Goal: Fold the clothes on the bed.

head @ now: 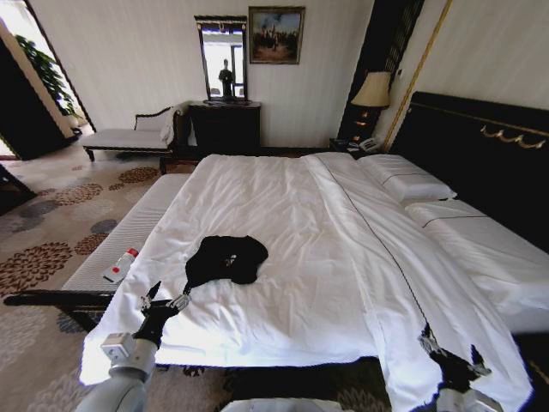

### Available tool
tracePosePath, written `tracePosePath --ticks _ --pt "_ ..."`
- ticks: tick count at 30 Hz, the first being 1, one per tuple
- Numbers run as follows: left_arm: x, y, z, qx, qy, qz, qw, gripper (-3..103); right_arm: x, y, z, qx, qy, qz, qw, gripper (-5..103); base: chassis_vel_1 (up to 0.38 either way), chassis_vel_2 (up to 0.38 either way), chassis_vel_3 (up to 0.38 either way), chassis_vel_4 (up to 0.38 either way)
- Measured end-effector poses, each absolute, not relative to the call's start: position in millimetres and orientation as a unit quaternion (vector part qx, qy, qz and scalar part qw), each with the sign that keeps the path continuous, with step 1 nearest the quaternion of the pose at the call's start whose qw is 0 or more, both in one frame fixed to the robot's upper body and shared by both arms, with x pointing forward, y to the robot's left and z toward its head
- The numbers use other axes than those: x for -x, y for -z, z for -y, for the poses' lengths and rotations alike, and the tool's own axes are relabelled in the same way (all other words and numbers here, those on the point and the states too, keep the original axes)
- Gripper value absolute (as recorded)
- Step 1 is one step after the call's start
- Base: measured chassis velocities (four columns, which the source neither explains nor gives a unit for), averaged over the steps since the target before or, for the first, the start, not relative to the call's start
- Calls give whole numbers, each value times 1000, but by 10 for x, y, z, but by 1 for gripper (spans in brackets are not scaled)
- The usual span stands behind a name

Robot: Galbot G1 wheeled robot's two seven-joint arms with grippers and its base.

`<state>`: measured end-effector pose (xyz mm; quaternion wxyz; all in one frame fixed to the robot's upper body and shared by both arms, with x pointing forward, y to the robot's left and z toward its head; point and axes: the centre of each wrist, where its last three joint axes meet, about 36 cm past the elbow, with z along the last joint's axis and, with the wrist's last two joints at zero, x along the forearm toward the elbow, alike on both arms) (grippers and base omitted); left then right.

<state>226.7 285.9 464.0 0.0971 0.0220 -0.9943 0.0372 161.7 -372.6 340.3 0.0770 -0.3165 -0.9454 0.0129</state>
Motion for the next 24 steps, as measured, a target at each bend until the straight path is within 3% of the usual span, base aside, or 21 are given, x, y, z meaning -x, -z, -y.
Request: tracePosePath --ticks 24 --pt "-2283 -4595 -2852 -26 -63 994 83 100 -1673 -3433 3625 272 -12 962 34 100 -5 -5 -29 -32"
